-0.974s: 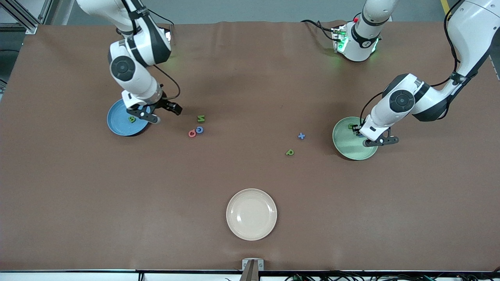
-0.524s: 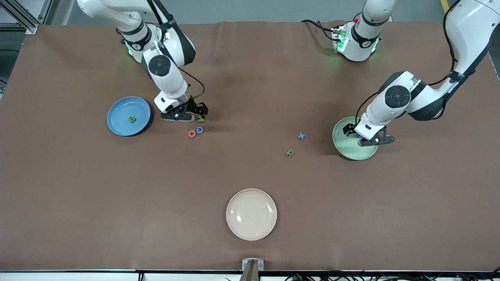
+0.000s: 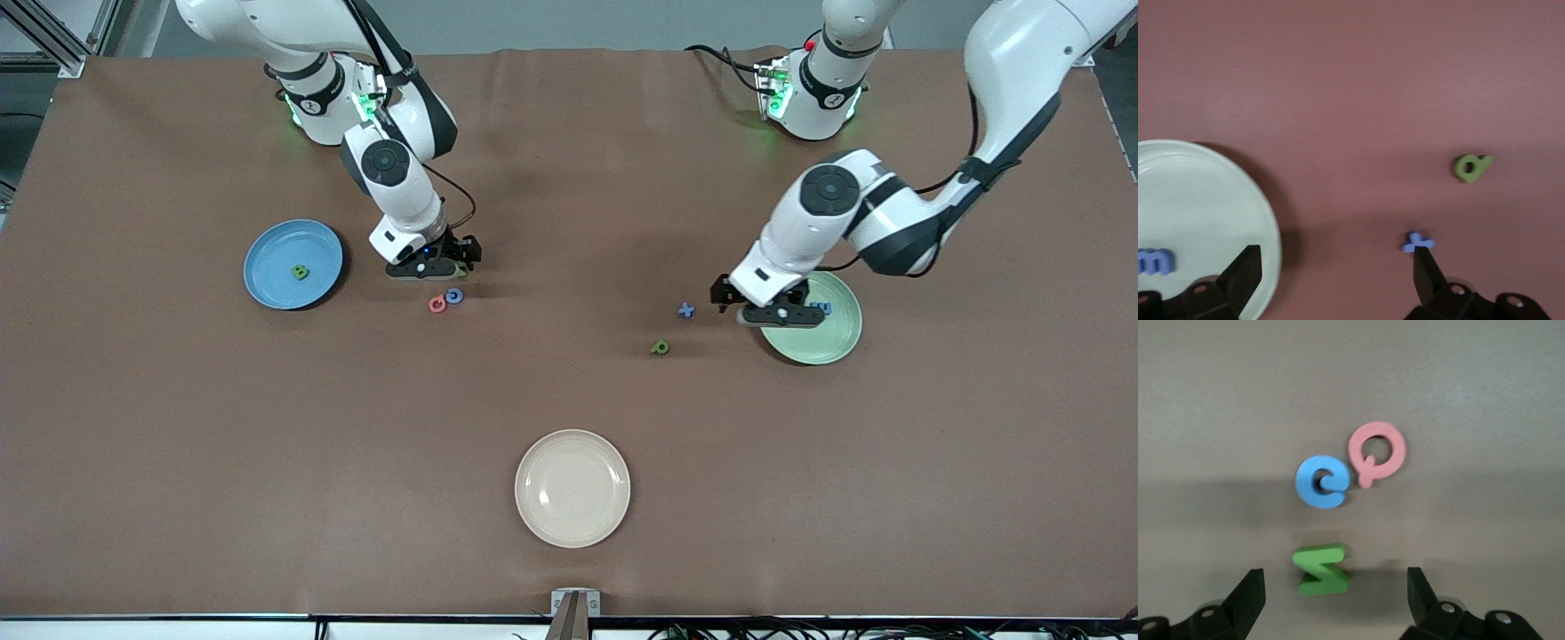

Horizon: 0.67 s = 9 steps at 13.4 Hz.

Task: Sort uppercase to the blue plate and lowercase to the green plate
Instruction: 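Grasp the green N with the right gripper while the left grasps +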

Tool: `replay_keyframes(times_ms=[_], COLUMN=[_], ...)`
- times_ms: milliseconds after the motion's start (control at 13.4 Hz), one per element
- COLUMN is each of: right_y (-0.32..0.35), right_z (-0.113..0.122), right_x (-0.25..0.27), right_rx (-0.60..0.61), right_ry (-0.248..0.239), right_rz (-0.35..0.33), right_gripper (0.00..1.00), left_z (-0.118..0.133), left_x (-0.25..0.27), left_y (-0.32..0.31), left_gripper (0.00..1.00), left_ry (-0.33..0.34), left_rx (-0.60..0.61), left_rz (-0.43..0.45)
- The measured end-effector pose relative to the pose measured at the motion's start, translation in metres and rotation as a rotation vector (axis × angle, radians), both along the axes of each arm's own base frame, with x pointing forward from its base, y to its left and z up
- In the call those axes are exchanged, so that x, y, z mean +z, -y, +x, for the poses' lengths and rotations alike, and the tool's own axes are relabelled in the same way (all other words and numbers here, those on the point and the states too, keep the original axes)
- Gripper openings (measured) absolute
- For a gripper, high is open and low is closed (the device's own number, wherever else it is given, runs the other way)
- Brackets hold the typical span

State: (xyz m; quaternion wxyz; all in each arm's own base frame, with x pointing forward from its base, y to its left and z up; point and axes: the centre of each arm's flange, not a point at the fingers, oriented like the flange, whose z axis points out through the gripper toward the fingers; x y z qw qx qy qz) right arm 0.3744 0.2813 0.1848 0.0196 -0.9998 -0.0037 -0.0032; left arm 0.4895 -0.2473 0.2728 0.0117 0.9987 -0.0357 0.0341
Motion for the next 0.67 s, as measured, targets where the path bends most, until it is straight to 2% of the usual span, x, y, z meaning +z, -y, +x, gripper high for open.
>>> replay_keyframes(times_ms=[150,449,599,674], right_y=[-0.005,-0.007,-0.006,-0.006], right_z=[-0.003,-0.005,-0.004,-0.003], right_x=[0.0,-0.005,-0.004,-0.004], right_rx=[0.013,0.027,0.03,0.031], right_ry=[0.005,0.006,0.011,0.017], right_rz=[0.003,0.001,0.003,0.007], right_gripper=[0.9,0.87,0.83,0.83], left_z=[-0.004,-0.012,-0.012,-0.012], left_x=[-0.013,-0.045,-0.065,-0.074], left_y=[0.026,0.049,0.051,0.054], left_gripper=[1.0,0.99,0.97,0.93], left_ry=[-0.01,-0.074,-0.105,-0.109], left_rx=[-0.036,-0.043,-0.035,-0.027], left_rz=[0.02,0.011,0.015,0.014])
